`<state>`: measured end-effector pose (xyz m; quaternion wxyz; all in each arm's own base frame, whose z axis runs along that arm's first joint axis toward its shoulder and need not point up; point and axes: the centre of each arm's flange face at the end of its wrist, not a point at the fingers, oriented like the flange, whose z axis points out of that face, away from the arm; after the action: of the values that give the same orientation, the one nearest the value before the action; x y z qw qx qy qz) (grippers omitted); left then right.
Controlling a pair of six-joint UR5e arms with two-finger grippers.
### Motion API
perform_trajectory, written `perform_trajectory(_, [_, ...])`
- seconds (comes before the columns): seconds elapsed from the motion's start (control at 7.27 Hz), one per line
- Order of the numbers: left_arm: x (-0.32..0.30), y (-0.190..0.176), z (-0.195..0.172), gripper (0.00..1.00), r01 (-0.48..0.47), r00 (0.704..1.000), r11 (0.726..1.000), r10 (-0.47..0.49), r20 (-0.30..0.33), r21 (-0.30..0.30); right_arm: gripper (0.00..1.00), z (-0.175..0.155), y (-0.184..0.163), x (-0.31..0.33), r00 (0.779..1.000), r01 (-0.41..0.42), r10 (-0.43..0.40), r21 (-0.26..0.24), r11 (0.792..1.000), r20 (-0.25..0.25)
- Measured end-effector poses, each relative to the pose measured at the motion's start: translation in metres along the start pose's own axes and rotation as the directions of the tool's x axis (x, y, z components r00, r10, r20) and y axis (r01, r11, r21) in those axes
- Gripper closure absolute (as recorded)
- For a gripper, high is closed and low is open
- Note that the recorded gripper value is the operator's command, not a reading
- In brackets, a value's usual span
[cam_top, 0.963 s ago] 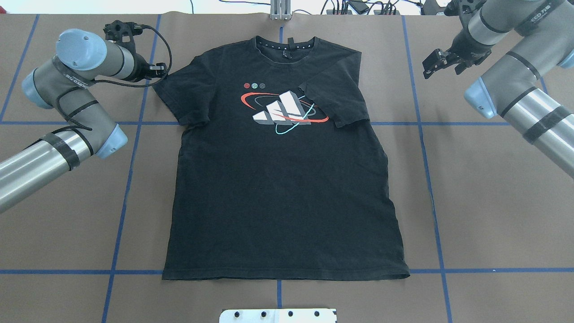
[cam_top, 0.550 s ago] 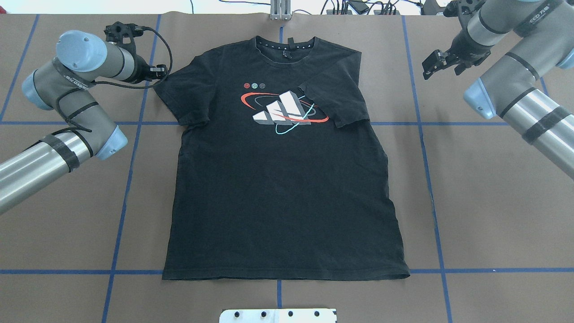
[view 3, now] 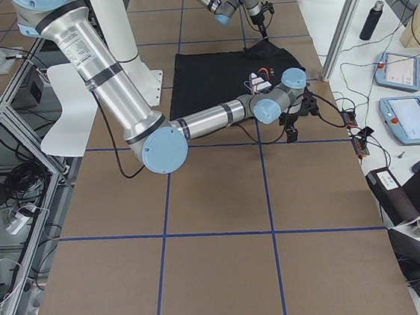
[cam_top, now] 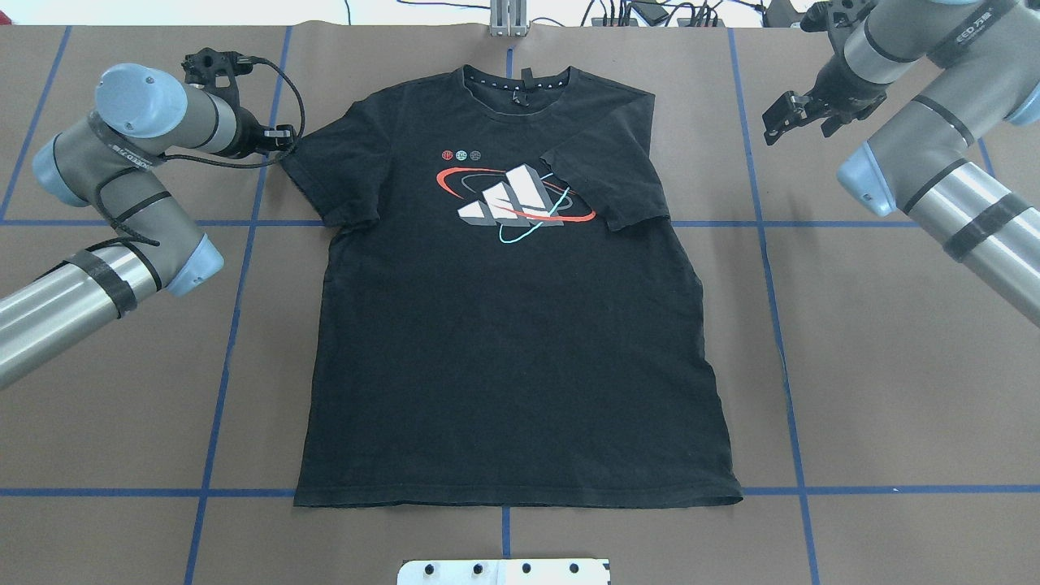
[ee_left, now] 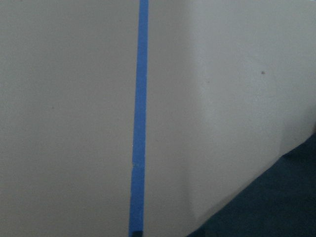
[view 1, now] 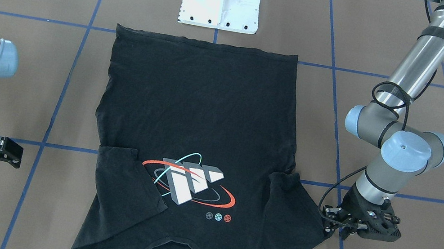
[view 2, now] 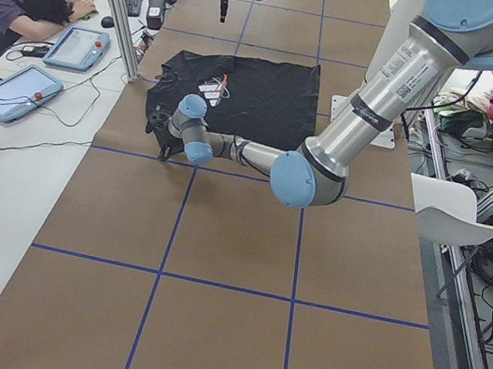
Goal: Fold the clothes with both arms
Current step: 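Position the left gripper above the sleeve nearest it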
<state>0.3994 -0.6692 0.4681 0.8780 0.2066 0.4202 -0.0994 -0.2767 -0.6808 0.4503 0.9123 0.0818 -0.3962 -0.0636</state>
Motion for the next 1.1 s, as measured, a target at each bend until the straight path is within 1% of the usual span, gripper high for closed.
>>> perform_trajectory(0.14, [0.0007,0.0004,-0.0003,0.58,0.0,1.0,1.0,0.0,-0.001,-0.001,0.0,0.0,0.0,0.0,1.0,0.0,0.0,0.0,1.0,0.0])
perform_trajectory(0.55, [0.0024,0.0042,-0.0005,0.6,0.001,1.0,0.999,-0.002,-0.019,-0.037,0.0,0.0007,0.0002,0.0,1.0,0.0,0.0,-0.001,1.0,-0.001])
perform_trajectory(0.69, [0.0024,0.0047,-0.0005,0.75,0.001,1.0,0.999,-0.002,-0.021,-0.042,0.0,0.0012,0.0002,0.0001,1.0,0.0,0.0,-0.001,1.0,-0.001])
perform_trajectory(0.83, [0.0022,0.0047,-0.0005,1.0,0.002,1.0,0.999,-0.003,-0.022,-0.044,0.0,0.0018,0.0005,0.0,1.0,0.0,0.0,-0.002,1.0,-0.002])
perform_trajectory(1.1, [0.0035,0.0048,-0.0008,1.0,0.0,1.0,0.999,-0.001,-0.025,-0.044,0.0,0.0025,0.0007,-0.0003,1.0,-0.001,0.001,-0.003,1.0,-0.002])
